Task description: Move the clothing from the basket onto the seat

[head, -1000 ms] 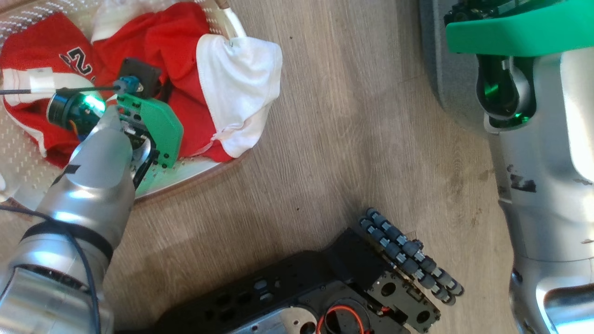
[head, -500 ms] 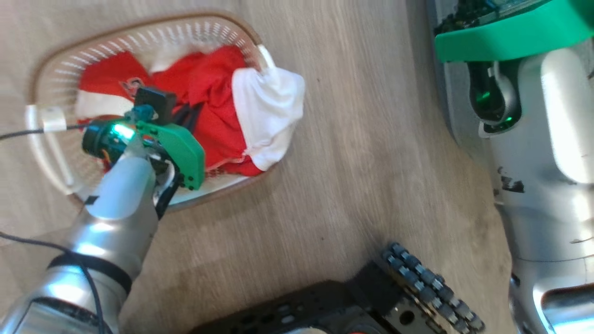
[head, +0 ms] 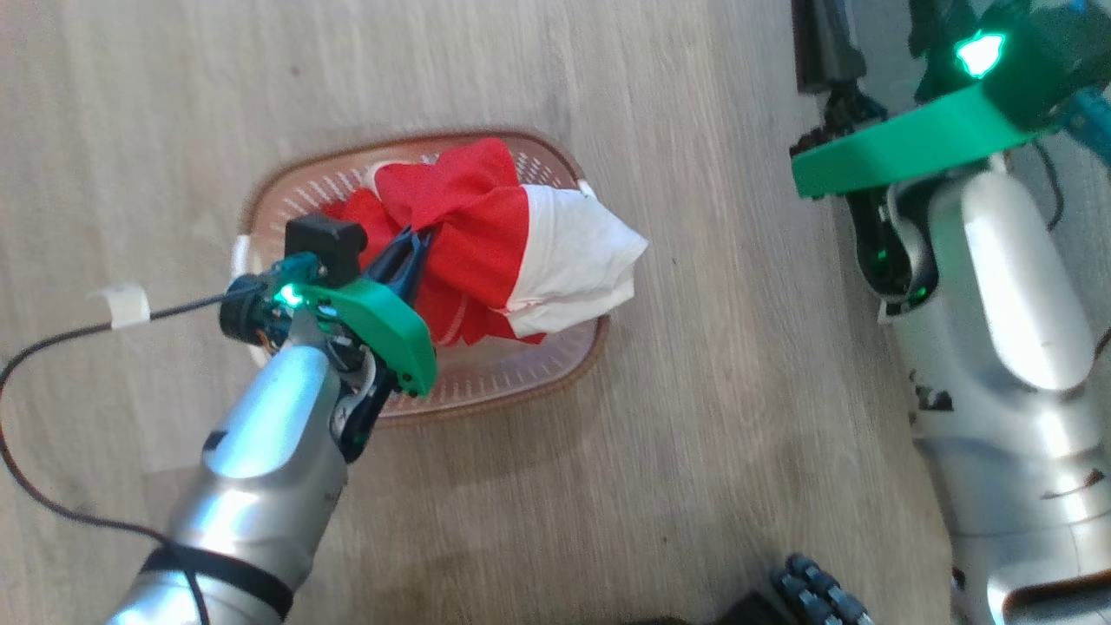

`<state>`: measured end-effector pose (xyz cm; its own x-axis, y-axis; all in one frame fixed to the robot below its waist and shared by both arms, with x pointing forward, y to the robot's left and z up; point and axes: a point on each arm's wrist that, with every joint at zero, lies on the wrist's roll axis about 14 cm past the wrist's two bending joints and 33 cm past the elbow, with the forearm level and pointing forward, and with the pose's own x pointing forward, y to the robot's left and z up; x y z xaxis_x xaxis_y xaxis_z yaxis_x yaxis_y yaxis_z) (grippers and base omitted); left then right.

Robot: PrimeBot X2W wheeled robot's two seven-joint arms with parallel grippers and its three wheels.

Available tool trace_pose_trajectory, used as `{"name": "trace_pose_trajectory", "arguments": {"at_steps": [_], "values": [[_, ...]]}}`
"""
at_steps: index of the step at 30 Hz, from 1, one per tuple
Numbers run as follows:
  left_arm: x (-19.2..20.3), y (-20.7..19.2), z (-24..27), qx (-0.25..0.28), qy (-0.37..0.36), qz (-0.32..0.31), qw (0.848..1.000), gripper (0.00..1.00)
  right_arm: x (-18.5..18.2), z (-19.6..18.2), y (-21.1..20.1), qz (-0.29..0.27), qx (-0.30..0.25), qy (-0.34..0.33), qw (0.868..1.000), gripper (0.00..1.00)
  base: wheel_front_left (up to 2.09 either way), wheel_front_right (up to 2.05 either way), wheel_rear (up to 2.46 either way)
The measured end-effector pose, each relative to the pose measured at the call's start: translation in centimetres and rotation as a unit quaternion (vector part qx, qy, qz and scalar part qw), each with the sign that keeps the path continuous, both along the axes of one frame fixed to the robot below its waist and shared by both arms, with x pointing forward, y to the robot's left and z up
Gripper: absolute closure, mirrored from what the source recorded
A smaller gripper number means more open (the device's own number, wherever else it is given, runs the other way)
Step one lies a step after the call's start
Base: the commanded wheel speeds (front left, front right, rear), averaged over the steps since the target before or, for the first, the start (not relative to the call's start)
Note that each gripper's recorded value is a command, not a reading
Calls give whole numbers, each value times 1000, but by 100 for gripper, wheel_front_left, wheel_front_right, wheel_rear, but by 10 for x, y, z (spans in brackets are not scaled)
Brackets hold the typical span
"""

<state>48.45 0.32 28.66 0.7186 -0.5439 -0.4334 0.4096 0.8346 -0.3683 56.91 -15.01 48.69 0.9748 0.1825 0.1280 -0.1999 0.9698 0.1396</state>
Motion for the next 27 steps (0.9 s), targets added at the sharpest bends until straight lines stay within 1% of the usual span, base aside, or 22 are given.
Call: {"name": "trace_pose_trajectory", "arguments": {"at_steps": [6,10,14,19,23,27], "values": [[4,19,54,-14,-60,37,997,100,-15,18,14,15,8,-8,1000,0,0,0,0],[7,29,93,-26,-106,60,992,100,-25,31,21,24,10,-15,1000,0,0,0,0],[3,36,132,-40,-150,75,985,100,-40,36,28,31,16,-10,999,0,0,0,0],[0,45,185,-54,-215,88,971,100,-57,48,35,39,22,-15,999,0,0,0,0],[-4,46,230,-63,-272,86,956,100,-68,62,40,44,25,-27,998,0,0,0,0],[-9,47,268,-75,-319,86,941,100,-79,67,44,49,24,-29,998,0,0,0,0]]}}
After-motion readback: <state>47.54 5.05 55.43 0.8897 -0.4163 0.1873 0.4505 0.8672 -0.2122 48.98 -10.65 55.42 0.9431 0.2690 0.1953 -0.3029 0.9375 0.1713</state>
